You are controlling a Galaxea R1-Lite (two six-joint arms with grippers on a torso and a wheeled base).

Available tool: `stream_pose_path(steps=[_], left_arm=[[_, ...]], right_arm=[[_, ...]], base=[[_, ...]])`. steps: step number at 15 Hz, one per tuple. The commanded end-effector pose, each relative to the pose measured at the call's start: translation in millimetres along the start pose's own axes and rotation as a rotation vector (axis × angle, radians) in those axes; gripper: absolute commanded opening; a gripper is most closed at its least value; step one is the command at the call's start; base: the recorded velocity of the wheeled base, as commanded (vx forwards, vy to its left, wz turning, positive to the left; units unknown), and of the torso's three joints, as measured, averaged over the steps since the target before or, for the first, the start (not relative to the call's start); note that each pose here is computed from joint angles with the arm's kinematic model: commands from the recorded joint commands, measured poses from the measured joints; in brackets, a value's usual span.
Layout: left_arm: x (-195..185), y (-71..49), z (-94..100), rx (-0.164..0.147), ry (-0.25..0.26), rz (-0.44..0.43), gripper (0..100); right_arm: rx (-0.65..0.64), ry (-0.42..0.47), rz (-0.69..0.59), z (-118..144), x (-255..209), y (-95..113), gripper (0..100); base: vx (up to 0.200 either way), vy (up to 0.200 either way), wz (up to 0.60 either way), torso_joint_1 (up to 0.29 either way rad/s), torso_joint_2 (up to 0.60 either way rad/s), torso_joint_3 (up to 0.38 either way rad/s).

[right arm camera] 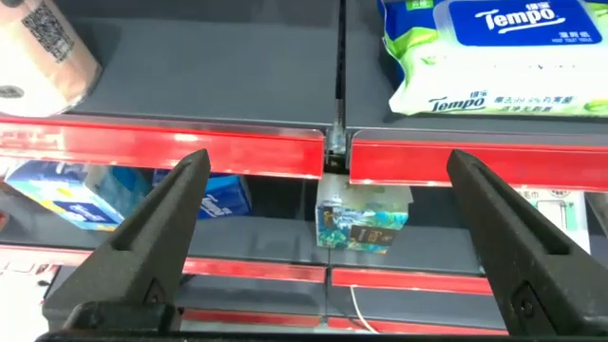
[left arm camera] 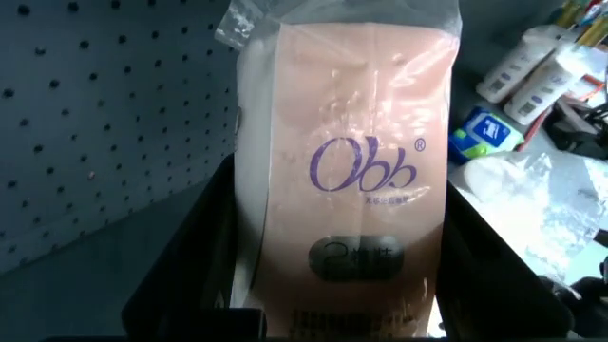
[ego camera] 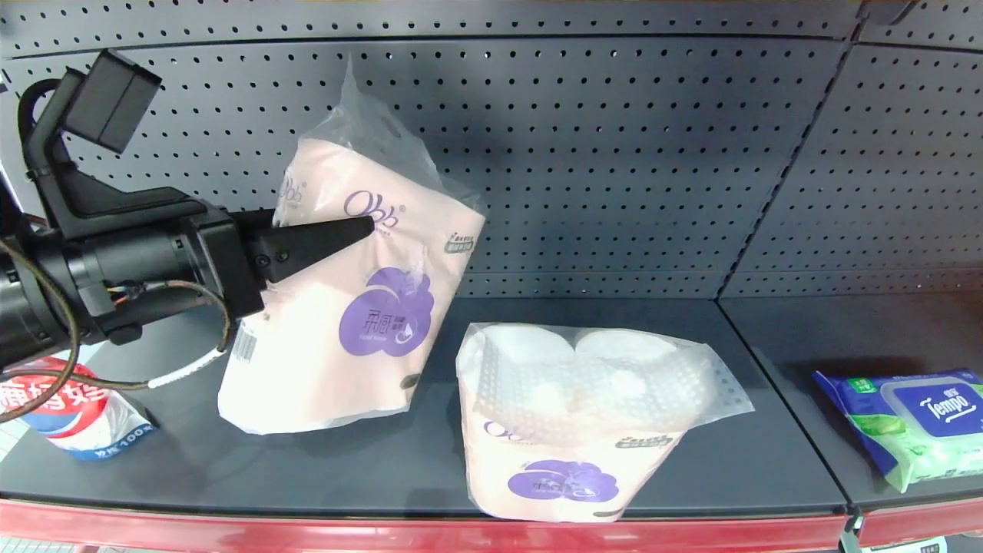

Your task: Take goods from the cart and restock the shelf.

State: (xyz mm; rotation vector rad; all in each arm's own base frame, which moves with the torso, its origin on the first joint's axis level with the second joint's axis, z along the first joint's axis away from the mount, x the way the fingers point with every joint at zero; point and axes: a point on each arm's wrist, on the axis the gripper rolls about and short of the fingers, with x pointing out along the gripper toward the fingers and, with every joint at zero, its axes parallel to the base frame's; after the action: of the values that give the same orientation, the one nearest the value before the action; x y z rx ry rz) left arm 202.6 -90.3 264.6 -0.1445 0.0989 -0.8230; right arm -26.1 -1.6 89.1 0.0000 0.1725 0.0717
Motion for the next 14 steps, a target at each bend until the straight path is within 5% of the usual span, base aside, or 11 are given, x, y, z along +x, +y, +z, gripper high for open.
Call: stream_pose_path(steps=[1,7,12,14], left_arm=[[16,8.3,-5.0,0.0,0.003,-0.018,0],[53,24.0,-10.4,0.049,-0.059,-0.184,0],[79,36.8,-17.7,0.032,-0.101,-0.278,0],[96,45.6,-22.4,0.054,-0.13,-0.296,0]], right_arm=[[-0.001,0.004,-0.002,0,0,0,100],[-0.007,0.006,0.009,0,1,0,100],[-0.014,0.004,0.003,0,0,0,100],[-0.036,0.004,0.003,0,0,0,100]], base=[[0.0,0.0,0.0,0.0,0.0,0.0],[0.0,0.0,0.0,0.0,0.0,0.0],[0.0,0.0,0.0,0.0,0.0,0.0],[0.0,0.0,0.0,0.0,0.0,0.0]])
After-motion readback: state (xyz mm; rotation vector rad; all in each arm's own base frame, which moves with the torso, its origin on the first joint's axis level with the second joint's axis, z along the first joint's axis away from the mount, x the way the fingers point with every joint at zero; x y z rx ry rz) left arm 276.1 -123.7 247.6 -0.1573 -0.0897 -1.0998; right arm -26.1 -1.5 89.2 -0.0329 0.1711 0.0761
